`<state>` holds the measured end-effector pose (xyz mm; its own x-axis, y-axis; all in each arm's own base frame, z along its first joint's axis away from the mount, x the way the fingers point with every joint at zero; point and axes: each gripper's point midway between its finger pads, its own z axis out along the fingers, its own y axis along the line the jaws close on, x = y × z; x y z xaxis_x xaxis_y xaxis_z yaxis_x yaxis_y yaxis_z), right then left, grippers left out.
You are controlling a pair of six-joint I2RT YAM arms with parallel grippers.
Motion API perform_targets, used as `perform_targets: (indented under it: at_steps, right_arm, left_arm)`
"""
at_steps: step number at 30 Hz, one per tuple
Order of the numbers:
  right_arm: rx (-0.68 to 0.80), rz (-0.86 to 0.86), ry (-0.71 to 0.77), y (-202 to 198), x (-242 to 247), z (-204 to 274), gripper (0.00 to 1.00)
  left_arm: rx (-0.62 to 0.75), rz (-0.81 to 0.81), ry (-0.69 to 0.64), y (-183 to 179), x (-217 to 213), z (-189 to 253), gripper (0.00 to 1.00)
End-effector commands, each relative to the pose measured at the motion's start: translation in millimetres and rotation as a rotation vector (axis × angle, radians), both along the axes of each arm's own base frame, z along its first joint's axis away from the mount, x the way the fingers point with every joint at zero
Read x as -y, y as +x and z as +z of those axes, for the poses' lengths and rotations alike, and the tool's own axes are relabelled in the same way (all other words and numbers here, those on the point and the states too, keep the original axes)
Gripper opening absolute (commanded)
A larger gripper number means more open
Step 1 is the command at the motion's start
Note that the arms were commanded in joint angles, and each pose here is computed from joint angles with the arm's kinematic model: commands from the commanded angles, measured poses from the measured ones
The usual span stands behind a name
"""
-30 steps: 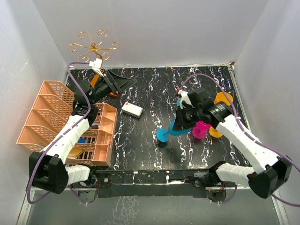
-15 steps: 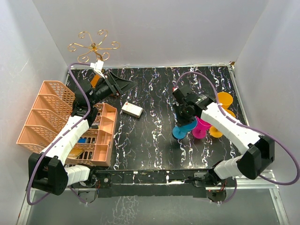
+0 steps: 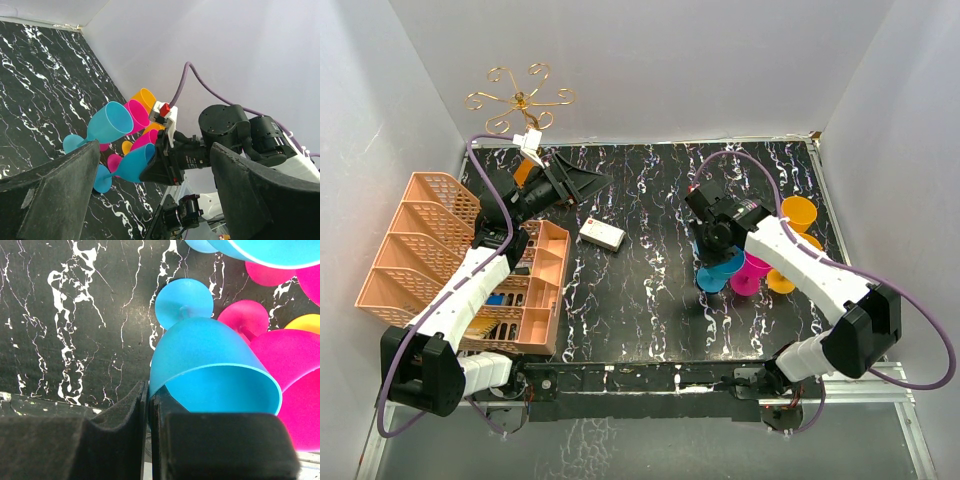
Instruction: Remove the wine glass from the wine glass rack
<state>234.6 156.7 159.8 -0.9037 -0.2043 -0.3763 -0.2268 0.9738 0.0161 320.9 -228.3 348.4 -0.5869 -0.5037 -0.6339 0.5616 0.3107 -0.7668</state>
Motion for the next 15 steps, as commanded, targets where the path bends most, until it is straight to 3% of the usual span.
perform_targets:
  at_steps: [1,7,15]
  right_arm:
    - [0.041,0.005,0.010,11.1,-6.7,7.3,0.08]
    - [0.037,0.023,0.029,12.3,-12.1,7.5,0.11]
    - [0.056,0.034,0.059,15.1,-17.1,16.2,0.46]
  left_arm:
    - [0.085,-0.009,-0.018,-6.7,-0.5,27.2,0.89]
    - [0.080,-0.010,-0.021,-6.7,-0.5,26.6,0.90]
    - [0.085,-0.009,-0.012,-7.8,-1.1,29.3,0.90]
